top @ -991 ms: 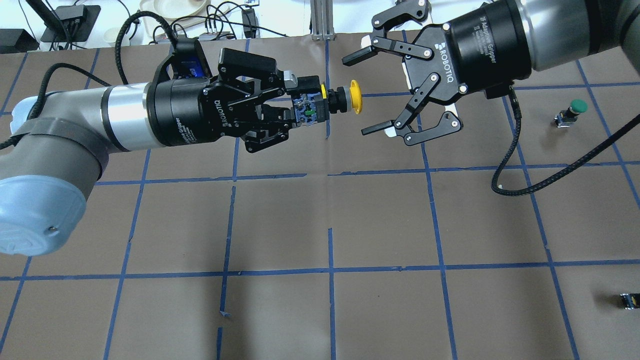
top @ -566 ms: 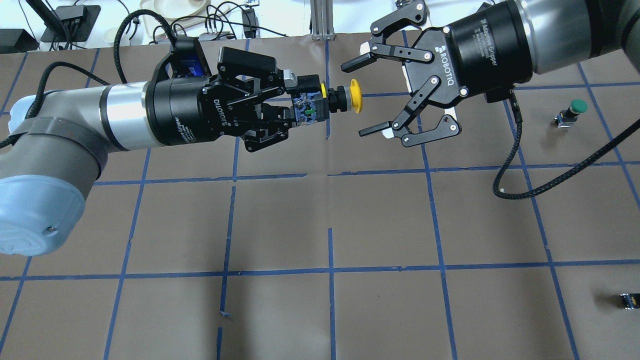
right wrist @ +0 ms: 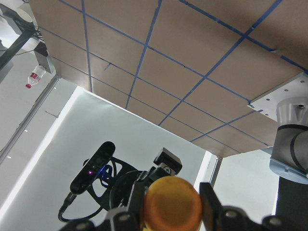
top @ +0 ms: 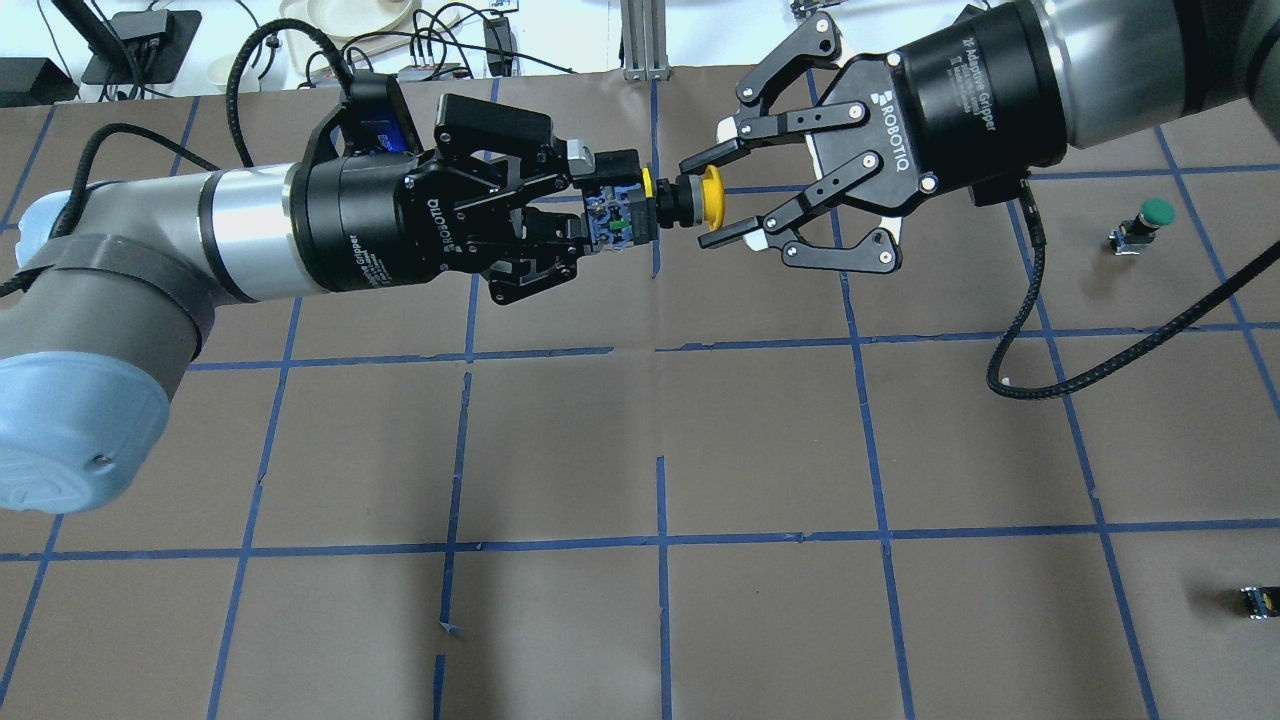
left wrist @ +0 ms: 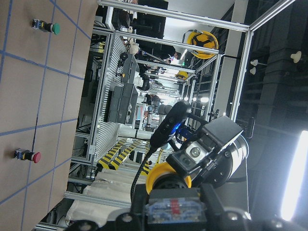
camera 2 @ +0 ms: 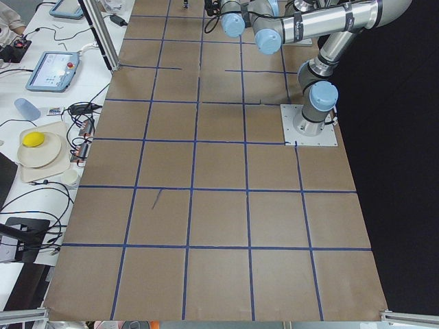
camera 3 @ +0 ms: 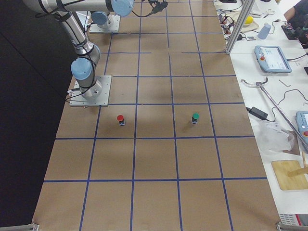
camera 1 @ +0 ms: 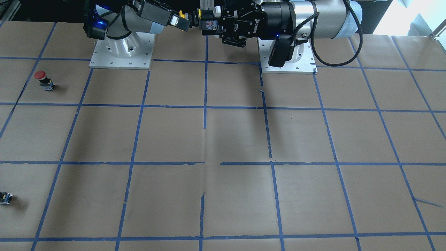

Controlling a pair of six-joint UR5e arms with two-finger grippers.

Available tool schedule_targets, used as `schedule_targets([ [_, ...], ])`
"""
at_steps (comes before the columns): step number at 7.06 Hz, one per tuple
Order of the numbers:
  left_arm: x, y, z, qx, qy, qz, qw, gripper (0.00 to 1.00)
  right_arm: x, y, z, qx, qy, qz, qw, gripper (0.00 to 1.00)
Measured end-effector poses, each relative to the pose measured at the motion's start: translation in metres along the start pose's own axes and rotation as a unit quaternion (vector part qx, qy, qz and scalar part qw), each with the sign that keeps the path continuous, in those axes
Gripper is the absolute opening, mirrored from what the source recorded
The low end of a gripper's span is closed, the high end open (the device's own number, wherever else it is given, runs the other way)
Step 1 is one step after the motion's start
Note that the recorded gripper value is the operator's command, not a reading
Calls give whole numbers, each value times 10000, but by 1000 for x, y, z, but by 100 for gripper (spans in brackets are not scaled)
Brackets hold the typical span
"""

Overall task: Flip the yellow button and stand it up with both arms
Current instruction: 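Close the right gripper on the yellow cap held out by the left gripper, then open the left gripper and pull it back while the right gripper carries the button away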

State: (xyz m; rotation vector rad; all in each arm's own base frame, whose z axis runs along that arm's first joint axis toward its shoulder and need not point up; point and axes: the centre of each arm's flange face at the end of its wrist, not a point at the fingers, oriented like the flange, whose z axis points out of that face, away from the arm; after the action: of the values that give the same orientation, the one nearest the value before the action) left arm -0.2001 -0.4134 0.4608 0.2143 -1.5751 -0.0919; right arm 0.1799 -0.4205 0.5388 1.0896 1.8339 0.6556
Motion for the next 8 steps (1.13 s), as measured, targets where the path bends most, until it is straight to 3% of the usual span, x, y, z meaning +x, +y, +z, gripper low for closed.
schedule_targets([
  [3,1,-1,0,-2,-38,-42,10000,100,-2,-1,-3,21,-20,-2,10000,23],
  [5,-1,-2,-2,0,-282,1,9996,100,-5,-5,-12,242,10,-51,9997,23],
  [7,-8,-8,-12,112,-1206,225,9924,100,-5,-25,-40,771,90,-262,9966,23],
  [8,-12,-16,-24,269,-1852,363,9817,100,-2,-39,-60,1059,143,-531,9929,22],
])
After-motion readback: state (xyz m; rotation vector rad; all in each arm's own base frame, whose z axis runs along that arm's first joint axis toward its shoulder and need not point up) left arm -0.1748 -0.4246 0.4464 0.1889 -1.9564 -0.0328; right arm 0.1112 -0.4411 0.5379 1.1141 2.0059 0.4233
